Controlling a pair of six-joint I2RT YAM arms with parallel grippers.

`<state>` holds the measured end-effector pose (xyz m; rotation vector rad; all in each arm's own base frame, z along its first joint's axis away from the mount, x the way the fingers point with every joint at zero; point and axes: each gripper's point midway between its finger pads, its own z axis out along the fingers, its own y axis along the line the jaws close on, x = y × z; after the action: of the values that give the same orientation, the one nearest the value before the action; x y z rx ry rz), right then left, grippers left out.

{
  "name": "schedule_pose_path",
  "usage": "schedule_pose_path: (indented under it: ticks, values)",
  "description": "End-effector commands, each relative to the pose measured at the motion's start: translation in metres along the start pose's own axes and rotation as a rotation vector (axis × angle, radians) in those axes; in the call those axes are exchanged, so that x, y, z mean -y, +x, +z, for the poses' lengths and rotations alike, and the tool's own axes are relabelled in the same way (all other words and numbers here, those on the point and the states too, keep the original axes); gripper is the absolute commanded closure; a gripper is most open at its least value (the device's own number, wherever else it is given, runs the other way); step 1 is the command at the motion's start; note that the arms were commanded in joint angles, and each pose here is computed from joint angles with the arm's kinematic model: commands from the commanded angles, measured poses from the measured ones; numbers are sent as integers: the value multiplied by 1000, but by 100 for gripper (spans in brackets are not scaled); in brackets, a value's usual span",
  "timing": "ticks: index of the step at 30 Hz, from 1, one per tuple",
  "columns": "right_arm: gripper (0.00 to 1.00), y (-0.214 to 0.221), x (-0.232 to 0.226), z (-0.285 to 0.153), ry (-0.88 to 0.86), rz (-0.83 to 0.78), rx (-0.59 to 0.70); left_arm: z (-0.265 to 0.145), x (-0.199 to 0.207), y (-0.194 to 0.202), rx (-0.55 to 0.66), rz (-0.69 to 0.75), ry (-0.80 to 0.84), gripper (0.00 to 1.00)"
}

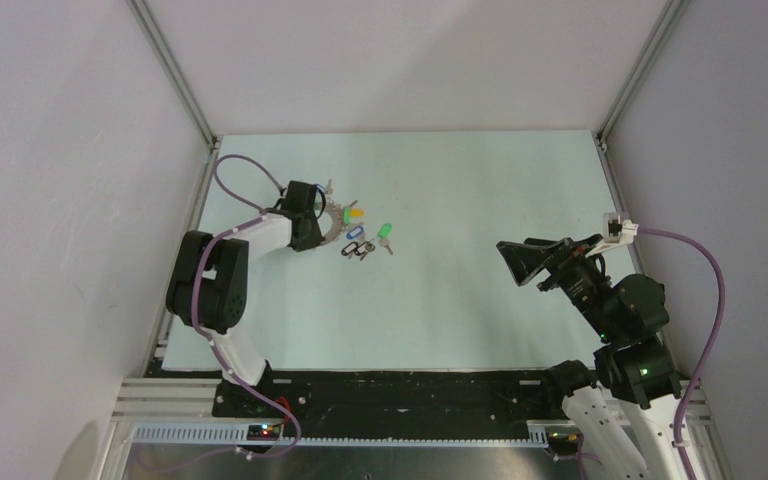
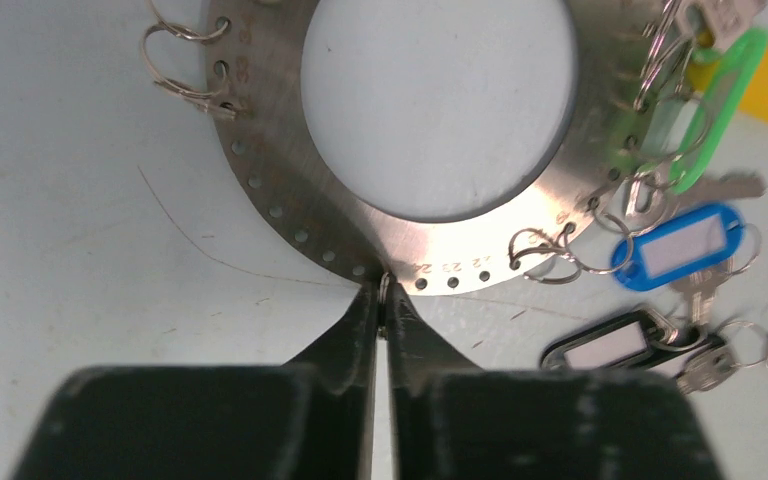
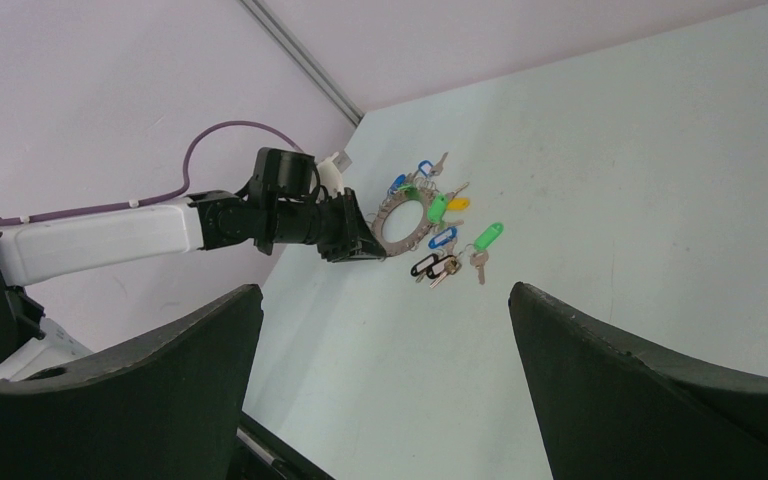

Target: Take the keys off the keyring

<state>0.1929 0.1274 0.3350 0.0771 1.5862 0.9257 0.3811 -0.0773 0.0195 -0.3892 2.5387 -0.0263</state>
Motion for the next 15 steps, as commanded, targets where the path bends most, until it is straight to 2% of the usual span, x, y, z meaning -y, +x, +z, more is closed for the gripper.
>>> schedule_pose_path:
  ticks: [1, 8, 15]
  values:
    - [1, -19, -14, -5, -35, -24, 58, -8, -2, -7, 29, 5, -7, 99]
    - [1, -20, -17, -8, -45, -21, 60, -46, -2, -38, 121, 3, -8, 100]
    - [0, -10, -13, 1, -46, -50, 2, -127, 13, -84, 248, 6, 104, 100]
